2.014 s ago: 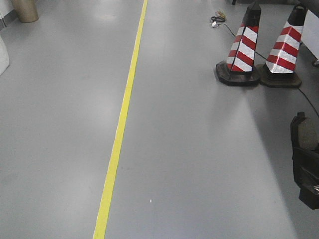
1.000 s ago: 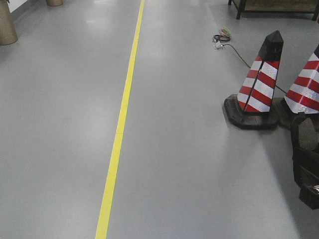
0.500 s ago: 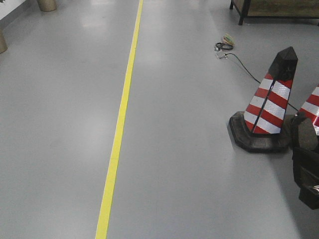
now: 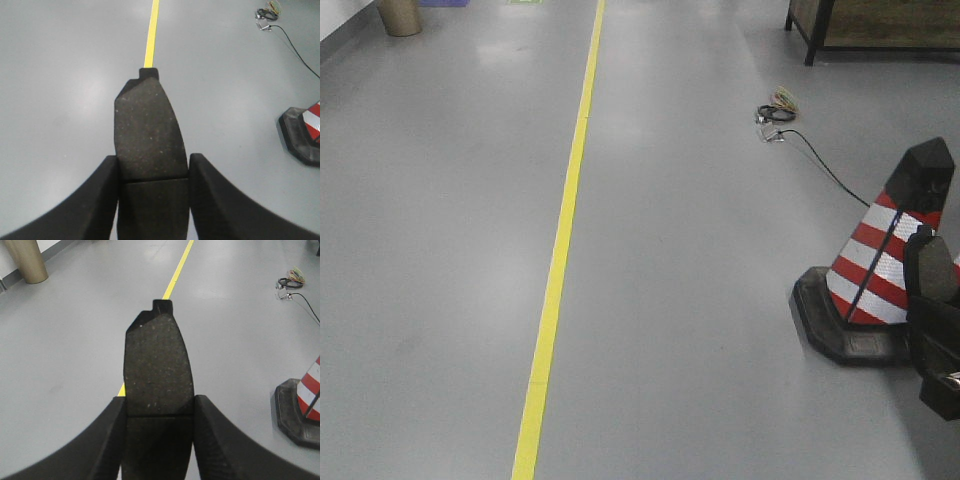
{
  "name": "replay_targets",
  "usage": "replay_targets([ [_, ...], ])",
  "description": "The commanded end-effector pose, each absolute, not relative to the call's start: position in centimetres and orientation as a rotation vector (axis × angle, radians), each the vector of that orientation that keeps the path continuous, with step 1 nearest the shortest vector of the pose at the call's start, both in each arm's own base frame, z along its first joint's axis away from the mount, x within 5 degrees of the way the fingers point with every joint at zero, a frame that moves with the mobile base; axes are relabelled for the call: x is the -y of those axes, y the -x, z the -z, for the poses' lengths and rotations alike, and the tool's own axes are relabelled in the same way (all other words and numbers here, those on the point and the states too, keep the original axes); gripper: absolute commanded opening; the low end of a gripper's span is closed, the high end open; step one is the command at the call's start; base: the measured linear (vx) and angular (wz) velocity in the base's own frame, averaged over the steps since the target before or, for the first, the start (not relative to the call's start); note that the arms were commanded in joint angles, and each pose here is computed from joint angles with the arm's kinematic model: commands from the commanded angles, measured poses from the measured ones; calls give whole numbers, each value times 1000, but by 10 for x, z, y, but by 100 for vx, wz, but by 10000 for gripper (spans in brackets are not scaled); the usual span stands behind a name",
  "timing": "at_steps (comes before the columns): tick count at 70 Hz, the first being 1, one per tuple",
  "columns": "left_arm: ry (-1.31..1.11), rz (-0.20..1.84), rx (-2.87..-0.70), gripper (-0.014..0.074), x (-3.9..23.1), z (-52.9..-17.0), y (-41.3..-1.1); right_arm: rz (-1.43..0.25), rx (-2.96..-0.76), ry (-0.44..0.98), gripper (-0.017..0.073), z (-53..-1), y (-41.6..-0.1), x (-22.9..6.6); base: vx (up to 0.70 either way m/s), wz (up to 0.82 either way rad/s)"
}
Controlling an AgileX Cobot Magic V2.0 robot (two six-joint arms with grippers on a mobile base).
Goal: Move and align brake pads A on conveyor
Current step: 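Drive forward along the yellow floor line past the striped cones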
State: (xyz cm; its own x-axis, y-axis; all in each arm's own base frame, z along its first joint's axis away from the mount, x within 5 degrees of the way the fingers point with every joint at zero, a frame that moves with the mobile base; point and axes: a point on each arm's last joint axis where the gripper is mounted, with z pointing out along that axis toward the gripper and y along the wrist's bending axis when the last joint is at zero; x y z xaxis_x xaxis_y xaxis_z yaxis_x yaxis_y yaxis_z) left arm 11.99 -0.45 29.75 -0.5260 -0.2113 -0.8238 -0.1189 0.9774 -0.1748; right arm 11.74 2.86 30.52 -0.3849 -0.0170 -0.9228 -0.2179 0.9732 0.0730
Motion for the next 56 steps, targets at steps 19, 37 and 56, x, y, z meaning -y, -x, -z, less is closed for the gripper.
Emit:
replay_targets([
  [19, 200, 148, -2018, 174, 7, -314, -124, -214, -1840, 156, -6, -323, -121, -28, 45, 0],
  [37, 200, 148, -2018, 174, 7, -314, -124, -214, -1839, 156, -6, -323, -121, -28, 42, -8],
  [56, 200, 148, -2018, 174, 7, -314, -124, -214, -1839, 156, -6, -323, -121, -28, 38, -16],
])
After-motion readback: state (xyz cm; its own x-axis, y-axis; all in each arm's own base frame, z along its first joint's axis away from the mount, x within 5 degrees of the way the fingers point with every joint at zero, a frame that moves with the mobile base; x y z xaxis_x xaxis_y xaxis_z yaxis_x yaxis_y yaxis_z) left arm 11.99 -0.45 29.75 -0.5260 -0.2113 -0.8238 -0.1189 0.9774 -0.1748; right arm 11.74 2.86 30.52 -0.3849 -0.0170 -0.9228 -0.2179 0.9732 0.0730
